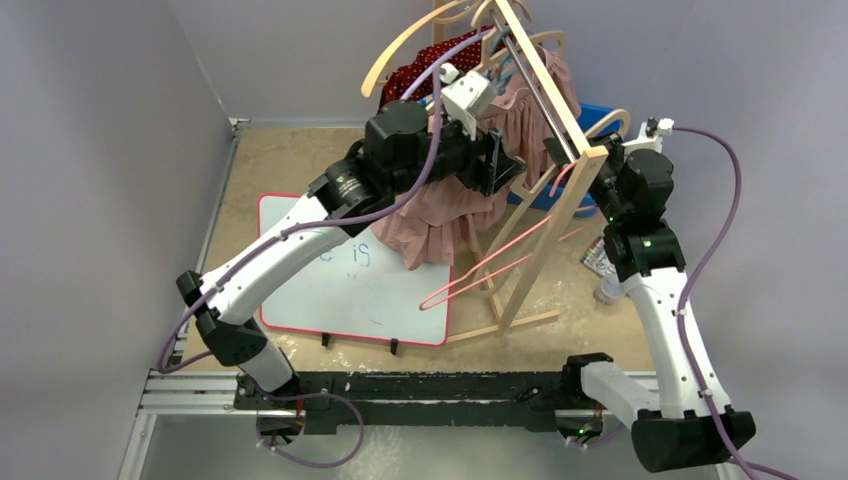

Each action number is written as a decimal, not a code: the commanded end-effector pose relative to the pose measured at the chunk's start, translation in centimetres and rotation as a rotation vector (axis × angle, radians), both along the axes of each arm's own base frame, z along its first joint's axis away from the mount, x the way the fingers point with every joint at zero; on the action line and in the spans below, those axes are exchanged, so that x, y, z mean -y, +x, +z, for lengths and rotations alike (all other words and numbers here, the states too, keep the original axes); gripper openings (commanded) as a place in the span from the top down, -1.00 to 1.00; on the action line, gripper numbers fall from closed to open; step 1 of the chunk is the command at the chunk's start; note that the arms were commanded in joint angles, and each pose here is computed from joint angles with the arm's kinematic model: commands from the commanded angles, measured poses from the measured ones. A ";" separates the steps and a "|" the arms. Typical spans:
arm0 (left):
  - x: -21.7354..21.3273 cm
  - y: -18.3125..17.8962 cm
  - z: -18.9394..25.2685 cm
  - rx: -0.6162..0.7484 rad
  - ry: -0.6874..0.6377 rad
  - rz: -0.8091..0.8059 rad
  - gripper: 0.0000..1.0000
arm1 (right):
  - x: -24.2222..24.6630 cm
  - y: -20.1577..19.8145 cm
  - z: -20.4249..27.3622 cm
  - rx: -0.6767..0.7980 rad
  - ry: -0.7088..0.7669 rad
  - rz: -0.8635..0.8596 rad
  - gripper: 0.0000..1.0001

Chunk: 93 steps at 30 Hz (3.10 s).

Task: Remove the skirt from the hanger
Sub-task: Place the hanger at the clothesline.

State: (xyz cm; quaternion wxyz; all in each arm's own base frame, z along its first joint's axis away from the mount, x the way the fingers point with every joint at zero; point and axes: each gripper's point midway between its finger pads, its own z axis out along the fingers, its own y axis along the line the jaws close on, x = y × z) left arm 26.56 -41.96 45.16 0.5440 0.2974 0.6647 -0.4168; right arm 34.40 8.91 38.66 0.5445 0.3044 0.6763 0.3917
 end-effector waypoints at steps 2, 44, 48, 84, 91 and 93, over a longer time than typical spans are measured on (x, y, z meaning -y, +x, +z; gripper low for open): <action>-4.4 -1.8 6.2 0.098 -0.120 0.058 -0.49 | 0.8 -1.3 4.0 0.110 0.121 -0.053 1.00; -9.0 -8.6 -10.2 -0.063 0.096 0.162 0.01 | -0.9 -4.4 10.2 0.225 0.575 0.087 1.00; -9.6 -7.9 -10.1 -0.037 0.089 0.205 0.15 | -0.9 -4.6 9.9 0.224 0.585 0.090 1.00; -5.9 -9.2 -5.6 -0.118 0.242 0.050 1.00 | 6.2 -9.3 8.3 0.357 -0.620 -0.205 -0.89; -5.6 -9.6 -4.5 -0.080 0.266 0.001 1.00 | 8.1 -12.2 11.7 0.421 -0.638 -0.318 -0.88; -5.5 -9.7 -3.9 -0.071 0.261 -0.010 1.00 | 8.3 -13.1 12.6 0.452 -0.625 -0.335 -0.87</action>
